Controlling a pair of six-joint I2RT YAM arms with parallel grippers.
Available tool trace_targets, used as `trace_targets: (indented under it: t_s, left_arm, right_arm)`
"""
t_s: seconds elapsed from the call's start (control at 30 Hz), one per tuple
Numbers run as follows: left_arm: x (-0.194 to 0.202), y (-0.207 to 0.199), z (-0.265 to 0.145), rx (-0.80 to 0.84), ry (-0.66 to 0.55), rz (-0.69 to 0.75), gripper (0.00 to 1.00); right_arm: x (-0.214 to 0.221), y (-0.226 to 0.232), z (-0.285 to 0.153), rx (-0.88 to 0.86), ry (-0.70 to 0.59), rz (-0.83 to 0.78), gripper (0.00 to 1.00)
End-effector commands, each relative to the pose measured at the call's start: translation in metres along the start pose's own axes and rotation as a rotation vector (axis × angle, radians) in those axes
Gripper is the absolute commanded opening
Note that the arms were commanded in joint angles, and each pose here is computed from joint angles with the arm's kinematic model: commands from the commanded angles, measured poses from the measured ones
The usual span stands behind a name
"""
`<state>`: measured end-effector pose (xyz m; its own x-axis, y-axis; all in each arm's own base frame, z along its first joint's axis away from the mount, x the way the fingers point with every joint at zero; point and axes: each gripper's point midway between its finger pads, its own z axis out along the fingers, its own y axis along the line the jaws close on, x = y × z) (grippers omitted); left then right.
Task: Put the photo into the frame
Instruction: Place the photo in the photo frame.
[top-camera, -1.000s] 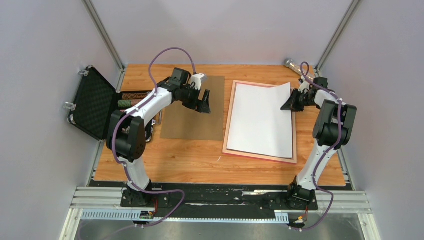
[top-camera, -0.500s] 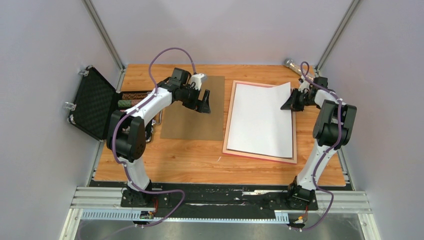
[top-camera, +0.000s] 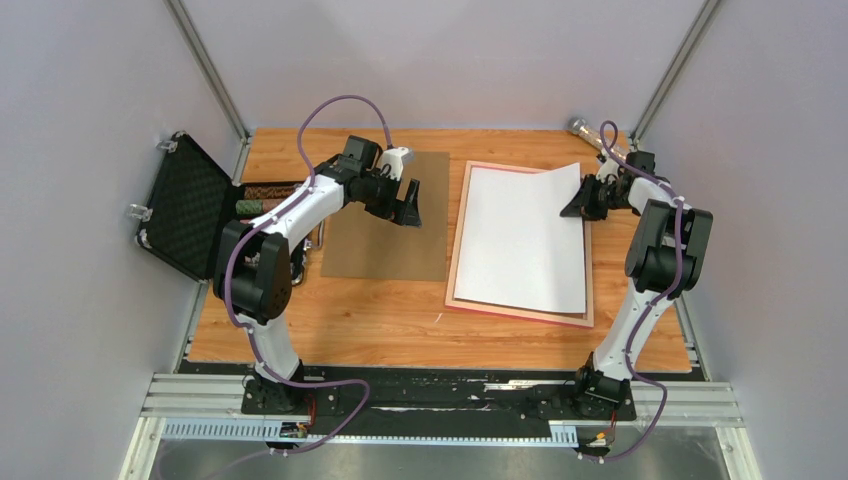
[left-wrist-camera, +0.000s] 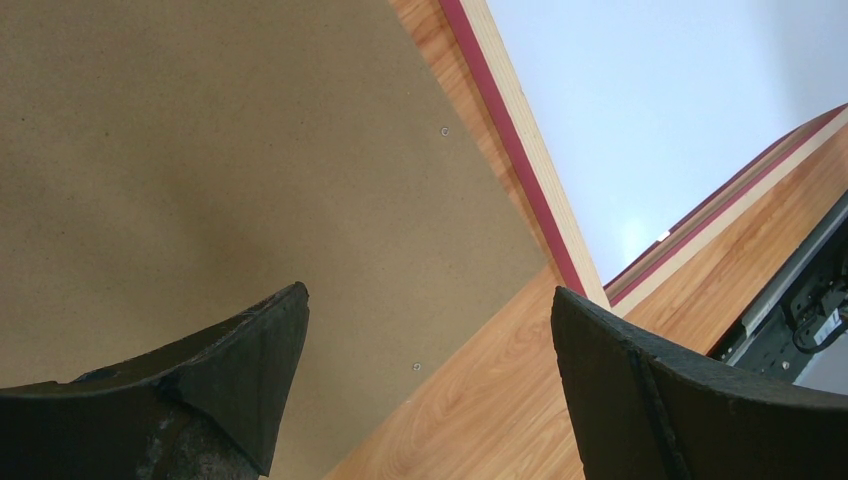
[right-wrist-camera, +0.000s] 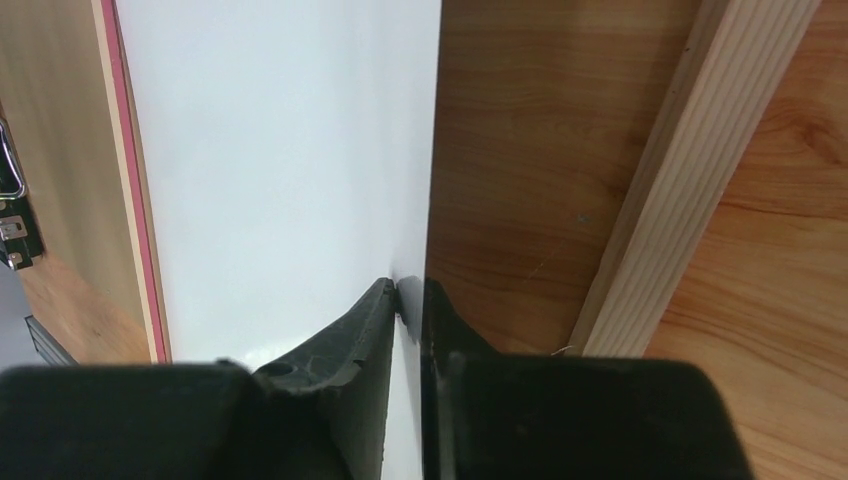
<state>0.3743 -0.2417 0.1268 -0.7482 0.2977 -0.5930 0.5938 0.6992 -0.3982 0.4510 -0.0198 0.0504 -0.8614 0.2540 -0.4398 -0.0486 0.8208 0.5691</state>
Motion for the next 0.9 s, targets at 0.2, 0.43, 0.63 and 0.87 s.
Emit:
trace_targets:
  t_s: [0.2,0.43,0.63,0.87]
  left_arm:
    - [-0.004,-0.001,0.0,0.011,-0.018,0.016,0.98]
    - [-0.004,-0.001,-0.001,0.012,-0.019,0.016,0.98]
    - [-0.004,-0.002,-0.002,0.012,-0.019,0.017,0.98]
    - [-0.005,-0.002,-0.003,0.013,-0.02,0.018,0.98]
  right_arm:
    - [-0.016,0.004,-0.006,0.02,-0.042,-0.033,0.37]
    - [-0.018,0.004,-0.01,0.039,-0.051,-0.037,0.48]
    - [-0.014,0.001,-0.014,0.073,-0.051,-0.041,0.51]
    - [-0.015,-0.001,-0.022,0.12,-0.063,-0.053,0.53]
